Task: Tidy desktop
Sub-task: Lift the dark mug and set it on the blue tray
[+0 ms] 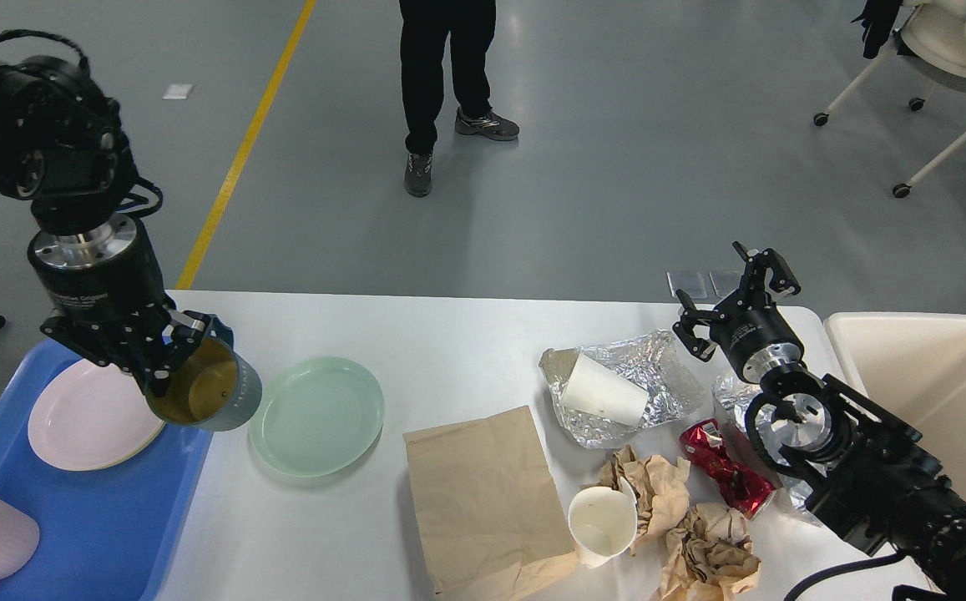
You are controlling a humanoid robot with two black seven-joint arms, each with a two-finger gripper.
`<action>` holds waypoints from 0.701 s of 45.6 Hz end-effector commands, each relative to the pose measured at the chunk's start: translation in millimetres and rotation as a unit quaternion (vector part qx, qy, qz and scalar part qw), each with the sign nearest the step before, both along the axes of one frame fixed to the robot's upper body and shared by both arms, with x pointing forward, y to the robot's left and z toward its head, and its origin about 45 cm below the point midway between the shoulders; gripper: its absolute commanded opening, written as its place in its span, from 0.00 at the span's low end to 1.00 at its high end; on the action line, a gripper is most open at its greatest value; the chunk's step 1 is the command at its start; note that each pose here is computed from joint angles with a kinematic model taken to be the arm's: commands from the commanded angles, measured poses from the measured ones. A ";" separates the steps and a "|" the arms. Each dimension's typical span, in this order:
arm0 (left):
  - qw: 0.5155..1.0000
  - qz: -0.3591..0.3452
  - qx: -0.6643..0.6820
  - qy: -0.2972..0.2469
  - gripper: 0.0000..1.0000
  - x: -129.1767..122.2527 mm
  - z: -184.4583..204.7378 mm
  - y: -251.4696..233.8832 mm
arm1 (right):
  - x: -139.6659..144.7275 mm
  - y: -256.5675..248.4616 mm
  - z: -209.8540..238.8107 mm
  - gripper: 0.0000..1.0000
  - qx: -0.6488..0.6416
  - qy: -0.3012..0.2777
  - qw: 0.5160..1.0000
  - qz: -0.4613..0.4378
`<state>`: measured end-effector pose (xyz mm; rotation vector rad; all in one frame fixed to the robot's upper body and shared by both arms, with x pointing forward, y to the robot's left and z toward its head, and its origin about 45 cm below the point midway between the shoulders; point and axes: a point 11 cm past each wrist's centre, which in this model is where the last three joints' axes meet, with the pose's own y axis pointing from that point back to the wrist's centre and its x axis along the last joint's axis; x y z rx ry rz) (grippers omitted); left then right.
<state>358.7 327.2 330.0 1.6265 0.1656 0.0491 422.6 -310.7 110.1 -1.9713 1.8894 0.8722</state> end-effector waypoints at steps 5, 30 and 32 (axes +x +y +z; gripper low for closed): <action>0.995 0.100 -0.001 0.001 0.00 -9.0 -47.8 91.2 | 0.0 0.0 0.0 1.00 0.000 0.000 1.000 0.000; 0.983 0.171 0.008 0.070 0.00 -68.3 -151.9 156.7 | 0.0 0.0 0.0 1.00 0.000 0.000 1.000 0.000; 0.983 0.169 0.010 0.073 0.00 -69.8 -155.9 157.4 | 0.0 0.0 0.0 1.00 0.000 0.000 1.000 0.000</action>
